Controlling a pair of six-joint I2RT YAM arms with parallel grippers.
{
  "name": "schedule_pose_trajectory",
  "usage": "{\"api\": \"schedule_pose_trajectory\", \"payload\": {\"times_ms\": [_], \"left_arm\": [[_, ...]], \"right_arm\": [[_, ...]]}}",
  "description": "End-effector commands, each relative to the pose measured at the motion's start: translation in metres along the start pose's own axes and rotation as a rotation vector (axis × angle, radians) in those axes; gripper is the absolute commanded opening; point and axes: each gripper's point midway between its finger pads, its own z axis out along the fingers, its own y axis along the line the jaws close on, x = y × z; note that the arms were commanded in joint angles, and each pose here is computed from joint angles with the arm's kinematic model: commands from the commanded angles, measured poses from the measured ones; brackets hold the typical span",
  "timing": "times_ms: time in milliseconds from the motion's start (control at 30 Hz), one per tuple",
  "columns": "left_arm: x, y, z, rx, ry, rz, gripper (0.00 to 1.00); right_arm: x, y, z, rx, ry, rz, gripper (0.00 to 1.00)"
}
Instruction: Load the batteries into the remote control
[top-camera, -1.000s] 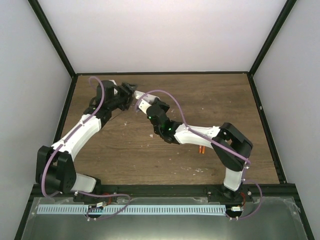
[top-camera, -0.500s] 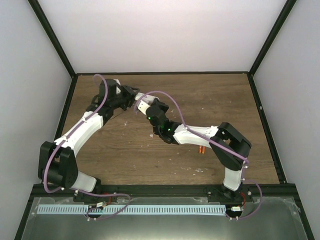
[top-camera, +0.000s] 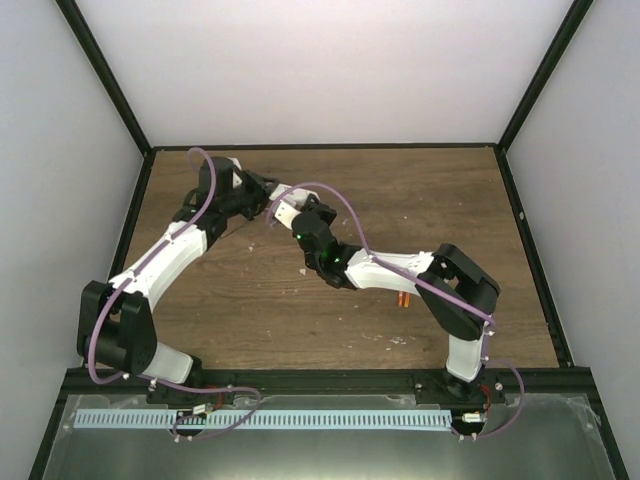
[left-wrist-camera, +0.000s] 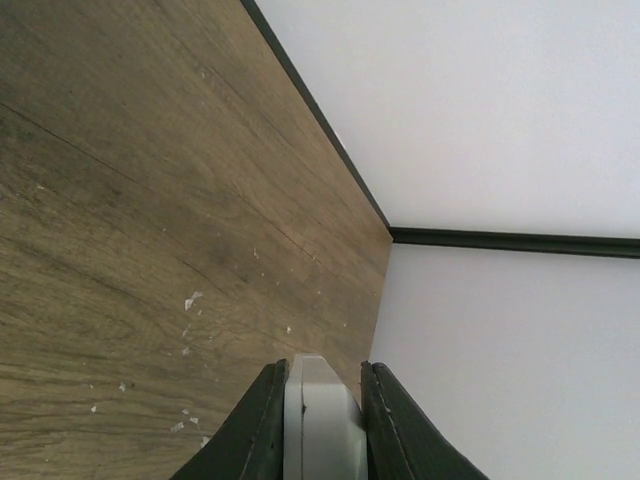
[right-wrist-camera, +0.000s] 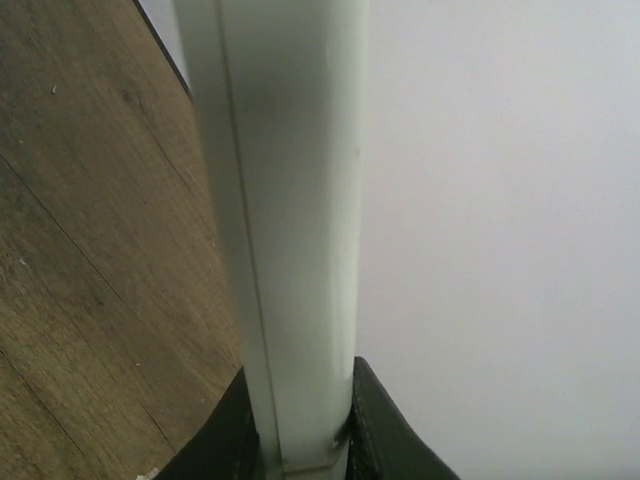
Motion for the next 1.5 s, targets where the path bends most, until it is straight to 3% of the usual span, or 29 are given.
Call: {"api": "schedule_pose_trajectory", "payload": {"times_ms": [0, 433, 567, 733, 967, 1233, 1467], "left_arm": [[0.007, 0.001, 0.003, 0.037, 0.036, 0.034, 0.10], [0.004, 0.010, 0.000, 0.169, 0.076, 0.007, 0.01], [-0.003, 0.005, -0.004, 0.223, 0.083, 0.063, 0.00], [-0.012, 0.003, -0.009, 0.270, 0.124, 0.181, 0.01], [0.005, -0.003, -0.015, 0.351, 0.292, 0.325, 0.02], [0.023, -0.018, -0.025, 0.451, 0.421, 0.456, 0.02], [0.029, -0.021, -0.030, 0.452, 0.467, 0.534, 0.00]], "right_arm": [[-0.011, -0.010, 0.000, 0.017, -0.038, 0.089, 0.18], [-0.025, -0.004, -0.011, -0.152, -0.143, 0.167, 0.99], [-0.023, 0.000, -0.018, -0.274, -0.168, 0.228, 1.00], [-0.020, -0.035, -0.041, -0.352, -0.278, 0.377, 1.00], [-0.004, -0.058, -0.064, -0.479, -0.355, 0.415, 1.00], [0.013, -0.038, -0.084, -0.720, -0.373, 0.379, 1.00], [0.018, -0.020, -0.093, -0.827, -0.346, 0.369, 1.00]]}}
